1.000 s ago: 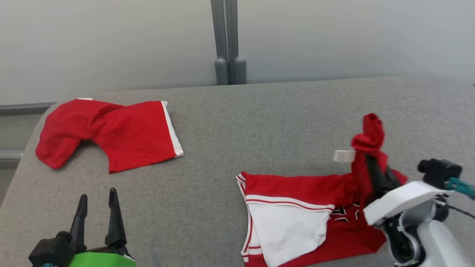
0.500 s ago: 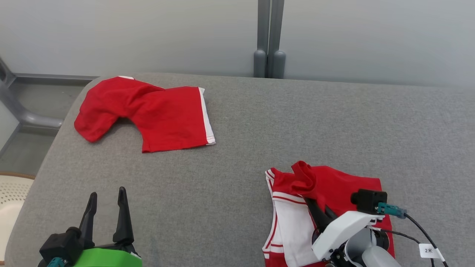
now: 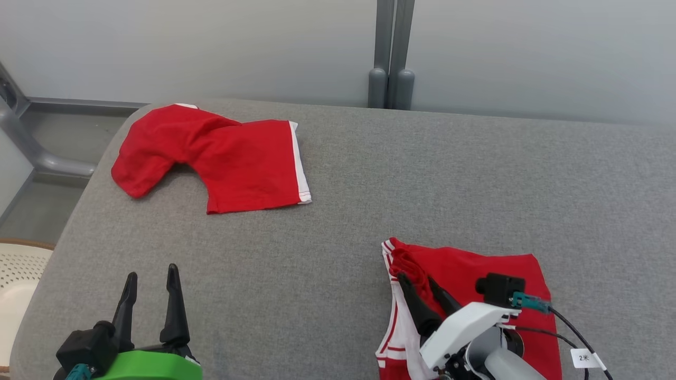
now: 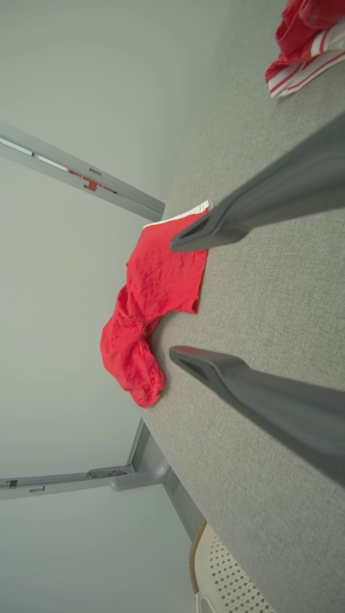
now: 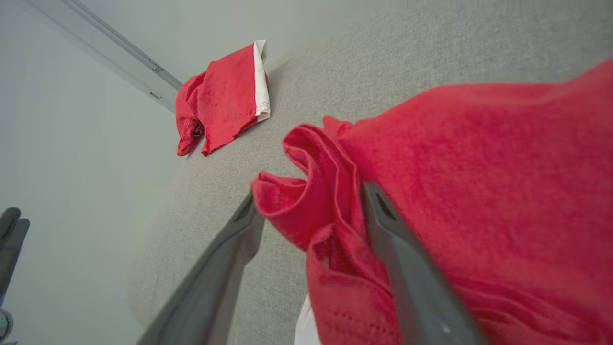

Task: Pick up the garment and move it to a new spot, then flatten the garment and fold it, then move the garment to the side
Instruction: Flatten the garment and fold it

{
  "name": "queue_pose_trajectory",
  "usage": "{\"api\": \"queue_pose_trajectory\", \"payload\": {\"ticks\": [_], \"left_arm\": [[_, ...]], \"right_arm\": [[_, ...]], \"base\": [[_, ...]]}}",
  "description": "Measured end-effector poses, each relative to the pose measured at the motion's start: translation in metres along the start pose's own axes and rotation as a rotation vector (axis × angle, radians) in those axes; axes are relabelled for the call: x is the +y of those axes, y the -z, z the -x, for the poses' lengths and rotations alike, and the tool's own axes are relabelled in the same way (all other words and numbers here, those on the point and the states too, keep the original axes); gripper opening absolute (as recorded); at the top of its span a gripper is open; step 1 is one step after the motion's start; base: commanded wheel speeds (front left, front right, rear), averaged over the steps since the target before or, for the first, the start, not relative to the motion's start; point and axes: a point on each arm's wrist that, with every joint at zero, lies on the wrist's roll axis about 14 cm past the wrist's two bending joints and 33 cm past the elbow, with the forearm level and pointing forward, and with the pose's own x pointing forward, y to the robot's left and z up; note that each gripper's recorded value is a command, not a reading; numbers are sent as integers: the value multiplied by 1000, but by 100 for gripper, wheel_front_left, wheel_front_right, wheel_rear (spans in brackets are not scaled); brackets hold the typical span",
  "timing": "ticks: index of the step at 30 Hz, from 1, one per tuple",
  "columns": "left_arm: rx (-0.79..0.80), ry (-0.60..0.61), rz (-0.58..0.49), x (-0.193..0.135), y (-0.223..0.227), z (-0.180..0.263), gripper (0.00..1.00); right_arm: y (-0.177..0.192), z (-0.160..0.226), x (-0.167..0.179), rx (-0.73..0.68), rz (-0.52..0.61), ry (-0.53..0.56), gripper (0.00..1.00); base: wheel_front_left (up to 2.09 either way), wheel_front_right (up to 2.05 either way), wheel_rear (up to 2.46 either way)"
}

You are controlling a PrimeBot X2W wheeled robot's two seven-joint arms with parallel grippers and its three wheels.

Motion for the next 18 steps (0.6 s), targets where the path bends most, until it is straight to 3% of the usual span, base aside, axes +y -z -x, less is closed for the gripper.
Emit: {"api": "queue_pose_trajectory", "payload": {"ticks": [4, 7, 14, 18], "left_arm": [[-2, 6, 1, -2, 0, -3, 100], [-7, 16, 1, -5, -2, -5, 100], [-38, 50, -2, -17, -10, -12, 100], [-53, 77, -2, -26, -15, -17, 100]], "right_arm": [[-19, -2, 15, -67, -19, -44, 100], [-54, 1, 23, -169, -11, -88, 100], [-158, 44, -21, -432, 176, -8, 100], [-198, 83, -58, -531, 318, 117, 100]], "base": [[0, 0, 0], [0, 0, 0], [0, 0, 0], [0, 0, 0]]}}
